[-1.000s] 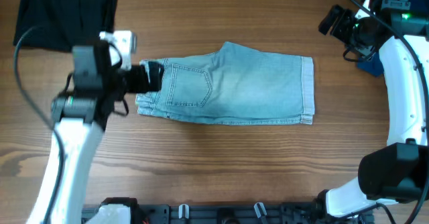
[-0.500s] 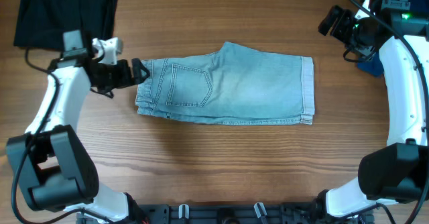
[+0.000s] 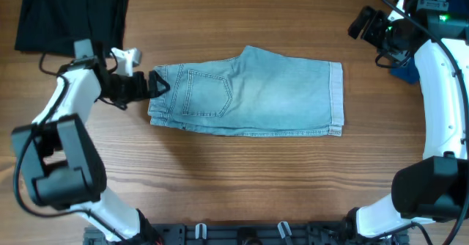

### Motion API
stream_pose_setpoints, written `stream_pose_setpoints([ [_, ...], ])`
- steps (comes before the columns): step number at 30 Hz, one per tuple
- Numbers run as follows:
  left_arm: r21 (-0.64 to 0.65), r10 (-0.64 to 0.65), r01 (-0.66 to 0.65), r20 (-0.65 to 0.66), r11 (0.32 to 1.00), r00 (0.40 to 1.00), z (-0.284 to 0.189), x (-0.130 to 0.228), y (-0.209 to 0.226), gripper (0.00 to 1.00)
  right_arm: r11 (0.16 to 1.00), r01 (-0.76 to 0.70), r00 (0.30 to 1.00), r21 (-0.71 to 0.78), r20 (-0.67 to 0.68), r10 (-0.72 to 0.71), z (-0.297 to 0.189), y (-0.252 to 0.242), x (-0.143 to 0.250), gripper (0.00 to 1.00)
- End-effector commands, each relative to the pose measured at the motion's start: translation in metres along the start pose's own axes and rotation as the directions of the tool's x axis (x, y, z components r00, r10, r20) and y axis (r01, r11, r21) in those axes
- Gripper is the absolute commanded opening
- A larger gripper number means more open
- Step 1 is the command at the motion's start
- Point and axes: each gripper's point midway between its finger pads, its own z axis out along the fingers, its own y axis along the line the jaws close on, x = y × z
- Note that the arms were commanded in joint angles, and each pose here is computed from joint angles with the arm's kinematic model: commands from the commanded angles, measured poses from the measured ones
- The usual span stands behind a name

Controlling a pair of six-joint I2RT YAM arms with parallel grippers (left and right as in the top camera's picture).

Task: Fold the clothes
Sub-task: 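Grasp the left end of the shorts with the left gripper, then grasp the right leg hem of the shorts with the right gripper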

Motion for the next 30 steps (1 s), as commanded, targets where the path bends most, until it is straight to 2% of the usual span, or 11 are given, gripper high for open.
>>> stream_pose_setpoints([
  [1, 0.031, 0.012, -0.011, -0.022, 0.999, 1.000, 0.011, 0.001, 0.002, 1.00, 1.000, 0.023, 1.000, -0.010, -0.013, -0.023, 0.000, 0.002, 0.005, 1.00],
  [12, 0.047, -0.016, 0.022, -0.116, 0.999, 0.993, 0.043, 0.020, 0.008, 1.00, 1.000, 0.023, 1.000, -0.011, -0.011, -0.023, 0.000, 0.002, 0.004, 1.00],
  [24, 0.123, 0.071, -0.044, -0.226, 0.991, 0.972, 0.071, 0.043, -0.039, 0.98, 1.000, 0.023, 1.000, -0.011, -0.011, -0.023, 0.000, 0.003, 0.004, 1.00],
  [26, 0.126, 0.083, -0.055, -0.227, 0.991, 0.970, 0.073, 0.043, -0.042, 0.75, 1.000, 0.023, 1.000, -0.011, -0.012, -0.023, 0.000, 0.003, 0.005, 1.00],
  [27, 0.127, 0.085, -0.058, -0.226, 0.990, 0.970, 0.074, 0.043, -0.042, 0.53, 1.000, 0.023, 1.000, -0.011, -0.012, -0.023, 0.000, 0.002, 0.005, 1.00],
  [28, 0.126, 0.085, -0.058, -0.225, 0.990, 0.971, 0.074, 0.042, -0.042, 0.23, 1.000, 0.022, 1.000, -0.011, -0.013, -0.023, 0.000, 0.002, 0.005, 1.00],
  [30, 0.126, 0.084, -0.056, -0.225, 0.990, 0.971, 0.074, 0.042, -0.042, 0.06, 1.000, 0.022, 1.000, -0.010, -0.013, -0.022, 0.000, 0.002, 0.005, 1.00],
])
